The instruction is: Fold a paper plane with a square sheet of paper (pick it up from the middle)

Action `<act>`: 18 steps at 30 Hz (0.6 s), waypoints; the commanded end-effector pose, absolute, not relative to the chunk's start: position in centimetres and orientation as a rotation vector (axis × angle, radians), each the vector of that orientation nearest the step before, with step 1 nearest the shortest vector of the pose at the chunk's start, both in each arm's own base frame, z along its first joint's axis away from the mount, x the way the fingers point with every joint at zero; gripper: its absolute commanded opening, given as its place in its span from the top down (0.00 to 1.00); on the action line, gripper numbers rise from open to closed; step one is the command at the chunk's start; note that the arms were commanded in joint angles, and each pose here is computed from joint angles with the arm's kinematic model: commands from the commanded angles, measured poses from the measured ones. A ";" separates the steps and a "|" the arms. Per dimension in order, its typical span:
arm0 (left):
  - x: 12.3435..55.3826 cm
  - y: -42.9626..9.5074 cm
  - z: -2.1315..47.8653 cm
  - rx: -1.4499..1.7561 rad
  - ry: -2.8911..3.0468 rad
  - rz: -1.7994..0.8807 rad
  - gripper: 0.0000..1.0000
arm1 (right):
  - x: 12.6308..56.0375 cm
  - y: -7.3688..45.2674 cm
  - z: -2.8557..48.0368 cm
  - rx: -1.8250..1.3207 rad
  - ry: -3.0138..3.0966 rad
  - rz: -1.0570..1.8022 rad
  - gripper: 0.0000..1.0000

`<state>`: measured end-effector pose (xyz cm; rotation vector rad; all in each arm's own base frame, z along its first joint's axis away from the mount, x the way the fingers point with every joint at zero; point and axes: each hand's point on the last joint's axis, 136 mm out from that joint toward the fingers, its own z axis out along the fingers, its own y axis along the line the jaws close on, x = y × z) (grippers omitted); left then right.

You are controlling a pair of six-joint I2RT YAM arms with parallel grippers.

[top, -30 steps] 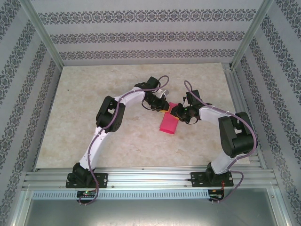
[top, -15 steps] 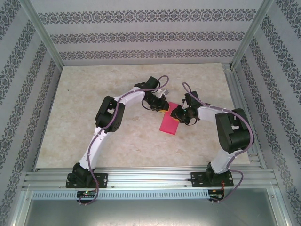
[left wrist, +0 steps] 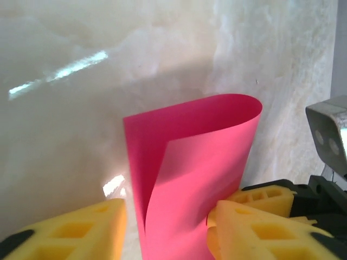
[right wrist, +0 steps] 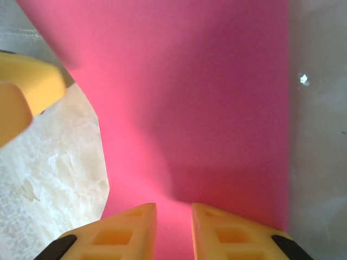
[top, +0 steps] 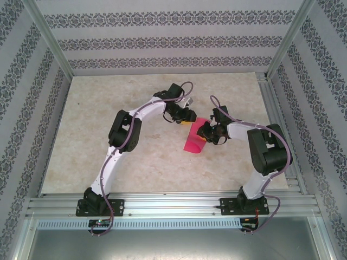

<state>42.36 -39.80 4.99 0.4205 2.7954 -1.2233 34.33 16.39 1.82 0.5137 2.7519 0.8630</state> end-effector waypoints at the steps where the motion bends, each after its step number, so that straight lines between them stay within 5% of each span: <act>1: 43.0 -39.0 8.9 0.373 2.711 -1.234 0.58 | 34.3 16.8 1.4 0.478 2.756 0.861 0.76; 5: 42.1 -39.8 10.1 0.363 2.667 -1.370 0.72 | 34.3 17.0 1.4 0.468 2.755 0.875 0.75; 18: 42.2 -41.8 7.1 0.240 2.710 -1.540 0.81 | 34.3 17.0 1.4 0.467 2.756 0.874 0.75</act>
